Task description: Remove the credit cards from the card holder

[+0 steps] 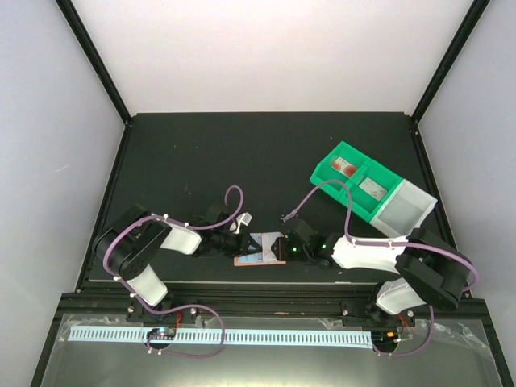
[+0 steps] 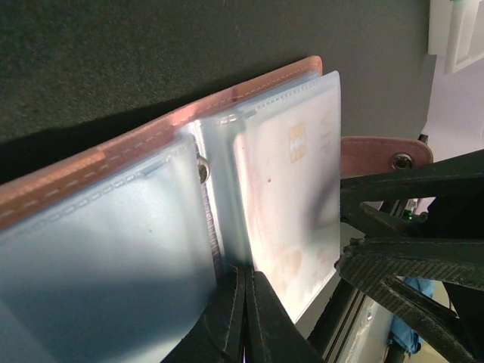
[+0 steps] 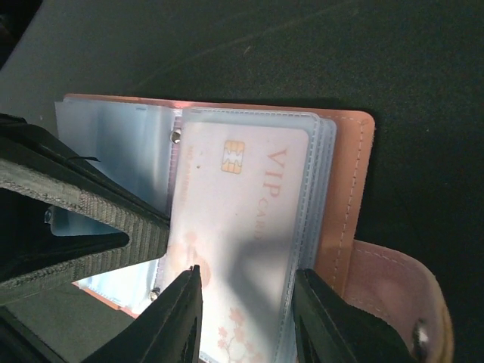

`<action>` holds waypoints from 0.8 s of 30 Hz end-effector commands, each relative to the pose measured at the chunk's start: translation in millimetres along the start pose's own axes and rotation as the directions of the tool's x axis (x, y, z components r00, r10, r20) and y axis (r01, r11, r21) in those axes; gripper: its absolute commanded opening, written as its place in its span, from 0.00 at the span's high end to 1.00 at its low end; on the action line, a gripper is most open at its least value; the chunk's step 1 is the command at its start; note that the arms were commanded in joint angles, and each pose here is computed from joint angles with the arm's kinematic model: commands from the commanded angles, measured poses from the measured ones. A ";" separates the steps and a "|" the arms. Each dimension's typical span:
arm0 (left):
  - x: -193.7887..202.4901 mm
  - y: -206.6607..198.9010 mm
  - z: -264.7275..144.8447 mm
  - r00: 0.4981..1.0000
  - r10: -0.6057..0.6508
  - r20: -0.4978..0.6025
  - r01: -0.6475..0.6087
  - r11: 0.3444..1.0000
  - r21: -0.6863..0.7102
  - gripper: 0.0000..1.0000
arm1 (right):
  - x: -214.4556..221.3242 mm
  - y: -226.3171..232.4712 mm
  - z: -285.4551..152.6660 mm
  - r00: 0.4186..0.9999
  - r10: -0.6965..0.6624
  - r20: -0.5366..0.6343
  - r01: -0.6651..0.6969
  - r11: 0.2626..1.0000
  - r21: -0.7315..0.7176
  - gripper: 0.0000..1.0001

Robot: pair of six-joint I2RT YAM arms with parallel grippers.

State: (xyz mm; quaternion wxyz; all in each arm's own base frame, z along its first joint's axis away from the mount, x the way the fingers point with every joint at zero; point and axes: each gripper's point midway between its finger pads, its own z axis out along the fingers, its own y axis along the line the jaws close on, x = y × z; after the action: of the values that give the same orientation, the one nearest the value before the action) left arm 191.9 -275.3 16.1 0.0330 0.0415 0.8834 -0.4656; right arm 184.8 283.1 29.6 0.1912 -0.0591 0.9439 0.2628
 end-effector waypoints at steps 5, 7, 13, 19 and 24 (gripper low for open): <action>-5.5 1.4 3.6 1.000 0.022 0.020 -0.022 1.000 -0.009 0.98 | -13.1 12.8 -14.5 0.998 -0.014 0.064 0.017 0.999 -0.049 0.64; -5.9 1.6 3.5 0.999 0.024 0.022 -0.024 1.000 -0.011 0.99 | -14.2 13.5 -16.5 0.998 -0.016 0.069 0.019 0.999 -0.050 0.64; -4.7 1.9 3.4 1.000 0.023 0.020 -0.023 1.000 -0.011 0.99 | -11.8 14.5 -13.7 0.998 -0.021 0.056 0.024 0.998 -0.057 0.68; -4.8 1.1 2.3 0.999 0.025 0.023 -0.025 1.000 -0.010 0.98 | -9.7 32.9 -11.6 0.998 -0.054 0.042 0.060 0.986 -0.153 0.75; -5.2 1.5 0.9 0.999 0.026 0.032 -0.026 1.000 -0.017 0.98 | -8.0 42.3 -10.0 0.998 -0.052 0.031 0.057 0.977 -0.205 0.68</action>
State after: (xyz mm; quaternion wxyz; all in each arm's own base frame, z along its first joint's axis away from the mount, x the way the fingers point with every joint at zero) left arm 192.9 -276.1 16.2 0.0358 0.0428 0.8825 -0.4669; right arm 183.0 300.5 52.9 0.2024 -0.0847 0.9225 0.3177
